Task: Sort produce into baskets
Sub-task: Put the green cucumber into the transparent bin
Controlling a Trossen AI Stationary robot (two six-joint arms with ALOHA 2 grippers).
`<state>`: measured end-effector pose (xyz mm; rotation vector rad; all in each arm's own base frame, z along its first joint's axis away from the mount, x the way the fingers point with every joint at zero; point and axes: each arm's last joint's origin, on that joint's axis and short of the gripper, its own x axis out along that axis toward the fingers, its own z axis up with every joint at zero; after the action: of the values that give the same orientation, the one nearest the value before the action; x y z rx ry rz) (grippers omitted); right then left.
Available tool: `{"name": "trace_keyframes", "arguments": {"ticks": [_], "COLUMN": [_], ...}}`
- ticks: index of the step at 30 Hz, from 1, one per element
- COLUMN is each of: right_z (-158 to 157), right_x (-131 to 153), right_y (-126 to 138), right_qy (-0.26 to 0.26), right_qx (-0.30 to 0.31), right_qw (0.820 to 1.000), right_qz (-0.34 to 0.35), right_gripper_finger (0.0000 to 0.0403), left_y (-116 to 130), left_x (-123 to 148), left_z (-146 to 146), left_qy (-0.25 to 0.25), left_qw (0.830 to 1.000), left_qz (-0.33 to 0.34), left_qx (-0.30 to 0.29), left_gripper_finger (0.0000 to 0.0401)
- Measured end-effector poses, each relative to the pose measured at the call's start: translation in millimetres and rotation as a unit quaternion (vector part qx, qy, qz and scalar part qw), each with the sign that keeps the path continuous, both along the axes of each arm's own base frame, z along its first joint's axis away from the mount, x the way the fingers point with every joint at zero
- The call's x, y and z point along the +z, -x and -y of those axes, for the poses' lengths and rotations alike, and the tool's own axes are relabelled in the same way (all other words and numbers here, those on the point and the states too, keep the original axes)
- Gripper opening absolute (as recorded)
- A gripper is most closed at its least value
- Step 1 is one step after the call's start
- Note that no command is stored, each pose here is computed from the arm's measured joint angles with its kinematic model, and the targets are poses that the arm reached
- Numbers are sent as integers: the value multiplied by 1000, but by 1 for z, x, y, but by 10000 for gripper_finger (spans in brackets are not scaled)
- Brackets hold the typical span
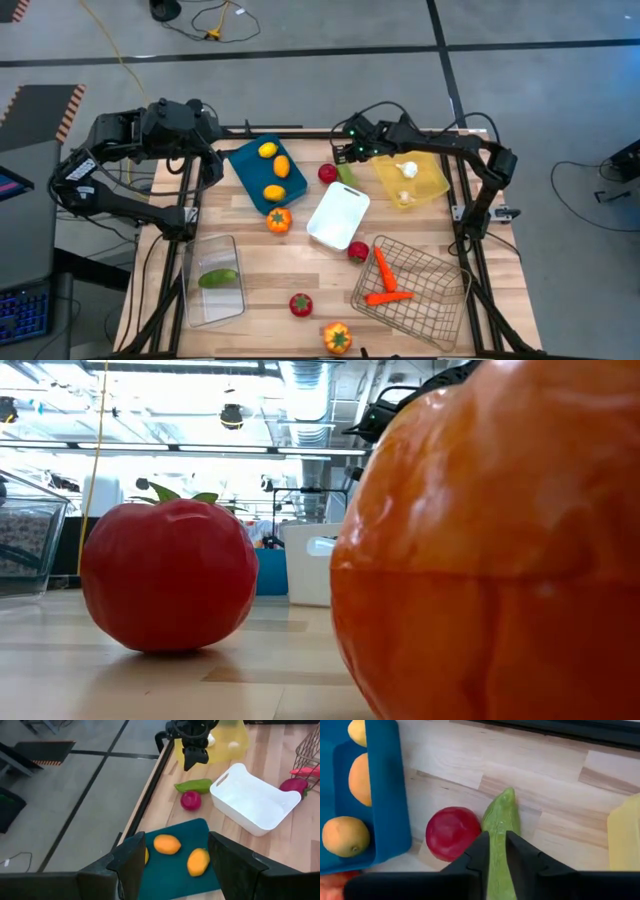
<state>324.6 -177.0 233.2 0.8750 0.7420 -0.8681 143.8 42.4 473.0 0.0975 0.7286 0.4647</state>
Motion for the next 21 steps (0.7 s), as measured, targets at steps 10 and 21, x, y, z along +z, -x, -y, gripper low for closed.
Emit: {"name": "trace_keyframes", "arguments": {"ticks": [10, 21], "right_z": [0, 4], "right_x": [0, -21], "right_y": [0, -9], "right_qy": [-8, -8], "right_qx": [5, 26], "right_qw": [1000, 999], "right_qz": [5, -23], "right_gripper_finger": [215, 260], "left_y": [0, 0], "left_x": [0, 0], "left_z": [0, 0], "left_qy": [0, 0], "left_qw": [1000, 1000], "left_qz": [0, 0], "left_qx": [0, 0], "left_gripper_finger": [200, 200]}}
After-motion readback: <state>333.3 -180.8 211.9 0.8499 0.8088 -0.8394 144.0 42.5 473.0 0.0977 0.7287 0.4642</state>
